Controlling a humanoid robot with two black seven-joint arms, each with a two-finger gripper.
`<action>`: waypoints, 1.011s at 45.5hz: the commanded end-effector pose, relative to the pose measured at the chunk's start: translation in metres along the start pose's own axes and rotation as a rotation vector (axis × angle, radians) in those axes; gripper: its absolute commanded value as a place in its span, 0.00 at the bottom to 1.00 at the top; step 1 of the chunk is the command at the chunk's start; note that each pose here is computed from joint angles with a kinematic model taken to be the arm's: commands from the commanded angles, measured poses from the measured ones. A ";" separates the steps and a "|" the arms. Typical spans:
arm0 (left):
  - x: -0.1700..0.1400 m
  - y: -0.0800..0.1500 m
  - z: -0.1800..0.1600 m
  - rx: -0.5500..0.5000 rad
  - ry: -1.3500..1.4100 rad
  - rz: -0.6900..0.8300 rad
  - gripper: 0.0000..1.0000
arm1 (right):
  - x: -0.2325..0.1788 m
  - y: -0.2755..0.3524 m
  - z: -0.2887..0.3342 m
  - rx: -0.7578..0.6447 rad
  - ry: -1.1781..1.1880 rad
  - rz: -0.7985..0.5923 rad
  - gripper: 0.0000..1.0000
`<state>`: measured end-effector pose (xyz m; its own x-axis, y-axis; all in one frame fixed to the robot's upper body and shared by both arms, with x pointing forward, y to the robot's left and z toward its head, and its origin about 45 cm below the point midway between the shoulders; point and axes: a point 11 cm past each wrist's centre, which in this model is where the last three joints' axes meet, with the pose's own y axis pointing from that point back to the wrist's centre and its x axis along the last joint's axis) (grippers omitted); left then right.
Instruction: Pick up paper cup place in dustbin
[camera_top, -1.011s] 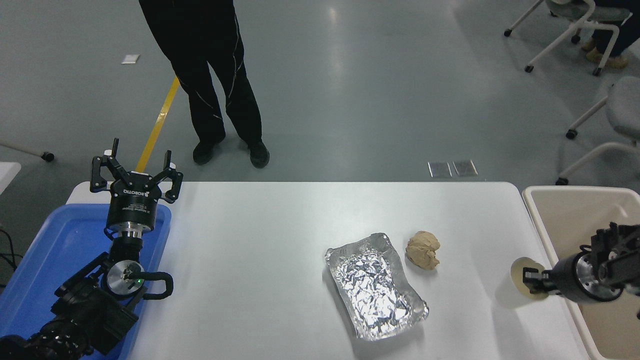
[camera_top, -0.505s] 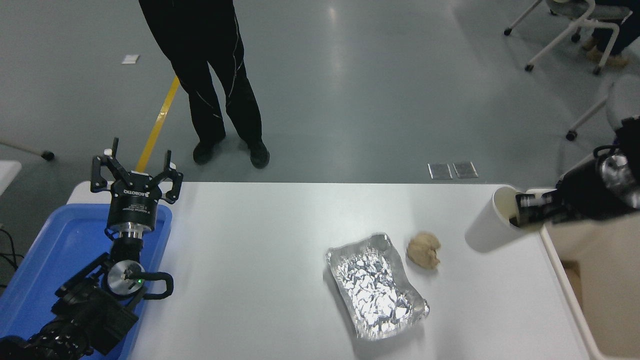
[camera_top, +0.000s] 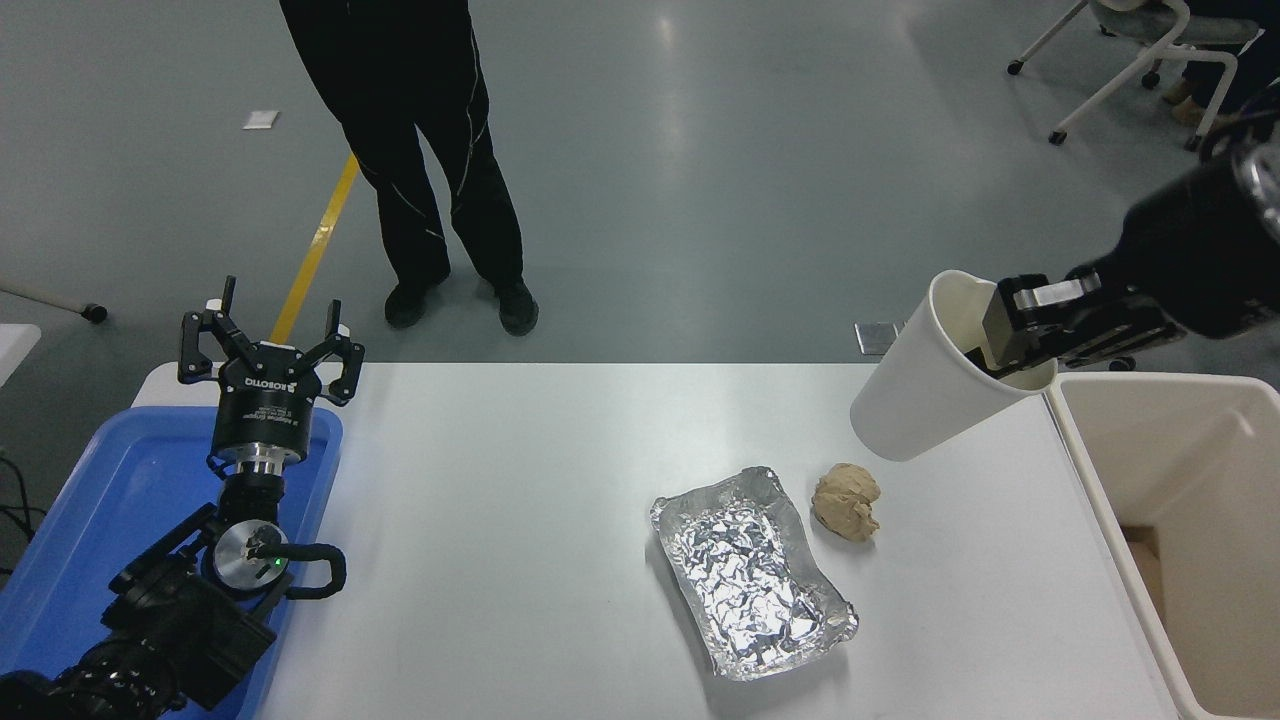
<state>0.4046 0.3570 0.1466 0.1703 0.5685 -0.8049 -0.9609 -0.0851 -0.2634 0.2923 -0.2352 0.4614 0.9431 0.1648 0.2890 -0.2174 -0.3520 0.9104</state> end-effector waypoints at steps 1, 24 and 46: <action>0.000 0.000 0.000 0.000 0.000 0.001 0.99 | 0.009 -0.010 0.027 -0.030 -0.061 -0.007 0.00; 0.000 0.000 0.000 0.000 0.000 0.001 0.99 | 0.006 -0.097 0.246 -0.295 -0.297 0.203 0.00; 0.000 0.000 0.000 0.000 0.000 0.001 0.99 | -0.073 -0.152 0.414 -0.615 -0.391 0.402 0.00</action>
<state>0.4046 0.3572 0.1467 0.1701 0.5686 -0.8048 -0.9609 -0.0854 -0.2634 0.3918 -0.5062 0.2381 0.8434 -0.1975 0.4997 -0.4873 0.1106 0.8662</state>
